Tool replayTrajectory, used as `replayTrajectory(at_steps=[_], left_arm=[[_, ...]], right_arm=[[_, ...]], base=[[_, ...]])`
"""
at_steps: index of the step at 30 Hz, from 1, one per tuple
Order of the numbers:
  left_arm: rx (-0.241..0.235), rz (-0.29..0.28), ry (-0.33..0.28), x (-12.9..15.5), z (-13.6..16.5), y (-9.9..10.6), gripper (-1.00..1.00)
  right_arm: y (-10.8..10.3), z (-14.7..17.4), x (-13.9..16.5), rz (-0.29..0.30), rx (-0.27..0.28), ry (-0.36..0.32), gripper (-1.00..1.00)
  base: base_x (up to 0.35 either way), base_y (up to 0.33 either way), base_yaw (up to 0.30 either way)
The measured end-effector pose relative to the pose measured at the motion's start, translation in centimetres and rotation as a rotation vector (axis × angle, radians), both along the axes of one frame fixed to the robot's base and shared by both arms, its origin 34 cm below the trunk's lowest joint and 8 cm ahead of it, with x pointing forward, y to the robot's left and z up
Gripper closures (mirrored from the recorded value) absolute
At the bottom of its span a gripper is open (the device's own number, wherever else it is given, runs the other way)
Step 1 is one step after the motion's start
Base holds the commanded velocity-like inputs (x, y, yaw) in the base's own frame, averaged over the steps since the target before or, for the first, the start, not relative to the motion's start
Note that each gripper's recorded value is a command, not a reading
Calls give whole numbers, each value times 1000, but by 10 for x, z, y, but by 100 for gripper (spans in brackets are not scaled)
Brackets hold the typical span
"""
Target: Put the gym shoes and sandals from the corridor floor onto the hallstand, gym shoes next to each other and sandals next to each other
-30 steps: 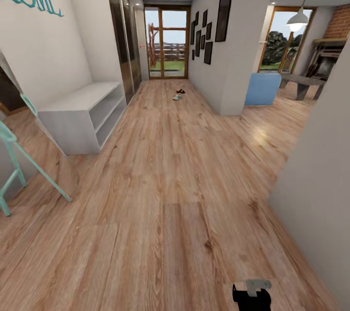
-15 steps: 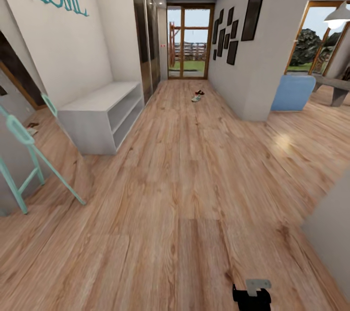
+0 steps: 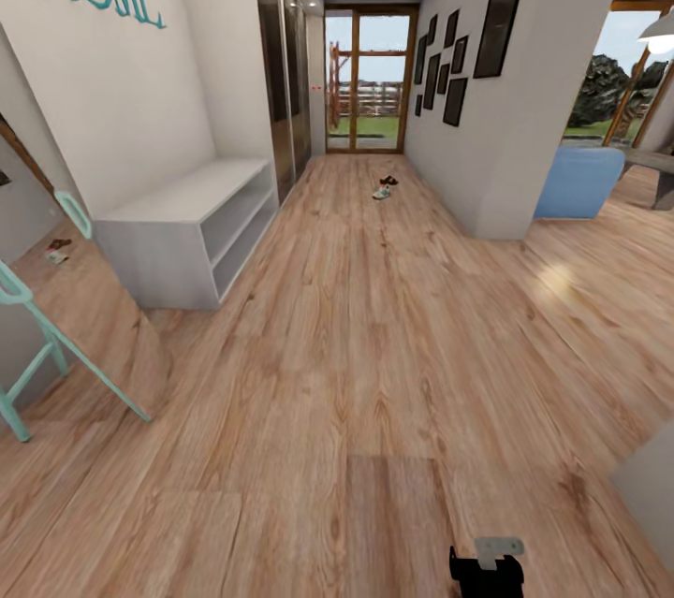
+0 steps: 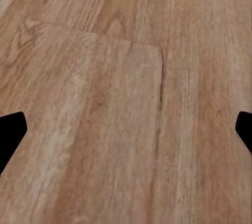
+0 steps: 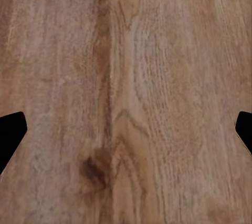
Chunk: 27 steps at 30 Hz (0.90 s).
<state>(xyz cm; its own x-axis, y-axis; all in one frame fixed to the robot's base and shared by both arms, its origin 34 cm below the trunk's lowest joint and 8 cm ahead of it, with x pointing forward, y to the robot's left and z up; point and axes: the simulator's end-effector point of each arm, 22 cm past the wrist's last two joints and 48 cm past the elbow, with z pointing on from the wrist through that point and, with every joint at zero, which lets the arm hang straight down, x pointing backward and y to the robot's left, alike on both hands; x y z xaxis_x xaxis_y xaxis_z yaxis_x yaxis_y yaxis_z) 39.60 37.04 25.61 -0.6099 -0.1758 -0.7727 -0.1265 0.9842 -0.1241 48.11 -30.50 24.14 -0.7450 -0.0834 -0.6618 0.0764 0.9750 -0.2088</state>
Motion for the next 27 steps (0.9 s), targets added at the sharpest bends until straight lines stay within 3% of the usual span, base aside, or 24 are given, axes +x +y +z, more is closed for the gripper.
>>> replayTrajectory(at_steps=[27], left_arm=[[2, 2, 0, 0, 0, 1, -100]], right_arm=[[-5, 0, -2, -4, -6, 3, -100]], base=[[338, 0, 0]])
